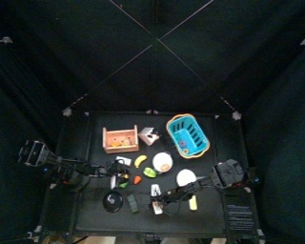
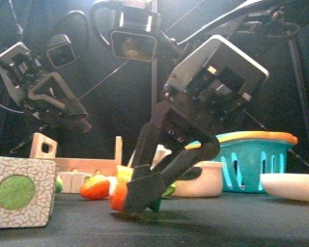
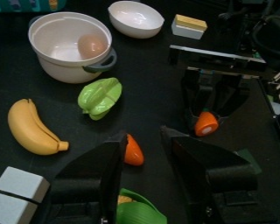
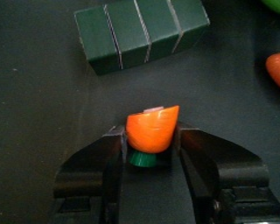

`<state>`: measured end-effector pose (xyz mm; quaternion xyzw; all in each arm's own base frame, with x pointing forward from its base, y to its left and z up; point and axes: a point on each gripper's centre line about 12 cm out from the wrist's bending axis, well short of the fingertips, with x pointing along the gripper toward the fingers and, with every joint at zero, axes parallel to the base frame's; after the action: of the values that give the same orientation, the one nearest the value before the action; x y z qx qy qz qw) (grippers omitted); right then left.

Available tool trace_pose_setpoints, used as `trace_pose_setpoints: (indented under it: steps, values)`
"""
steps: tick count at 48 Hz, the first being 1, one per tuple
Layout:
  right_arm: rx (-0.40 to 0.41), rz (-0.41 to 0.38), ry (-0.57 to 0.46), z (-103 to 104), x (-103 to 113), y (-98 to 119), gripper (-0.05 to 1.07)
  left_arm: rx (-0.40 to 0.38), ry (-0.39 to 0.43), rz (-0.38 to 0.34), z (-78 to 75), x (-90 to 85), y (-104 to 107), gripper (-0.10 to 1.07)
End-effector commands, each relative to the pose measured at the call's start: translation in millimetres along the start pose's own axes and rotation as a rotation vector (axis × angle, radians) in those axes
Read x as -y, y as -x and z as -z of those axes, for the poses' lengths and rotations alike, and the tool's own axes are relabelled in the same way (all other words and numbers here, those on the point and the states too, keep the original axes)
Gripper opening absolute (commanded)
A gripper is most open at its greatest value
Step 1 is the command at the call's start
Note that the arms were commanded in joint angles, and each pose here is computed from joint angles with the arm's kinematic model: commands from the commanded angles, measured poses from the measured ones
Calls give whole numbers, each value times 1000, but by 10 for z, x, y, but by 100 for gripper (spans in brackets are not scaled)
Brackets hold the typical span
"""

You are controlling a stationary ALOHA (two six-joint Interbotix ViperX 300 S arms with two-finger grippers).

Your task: Grab carrot topo

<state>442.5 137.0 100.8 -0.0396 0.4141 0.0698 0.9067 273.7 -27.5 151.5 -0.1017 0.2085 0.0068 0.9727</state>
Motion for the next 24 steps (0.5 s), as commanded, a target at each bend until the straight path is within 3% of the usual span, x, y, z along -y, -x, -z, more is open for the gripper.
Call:
trace_pose_setpoints:
  steps: [1,24]
  values:
    - [80,-10,-2,-256,-11,265,65,18,2,1,-45,9,-12,77]
    - [76,-10,-1,-235,-19,282,65,18,1,0,-46,5,-12,77]
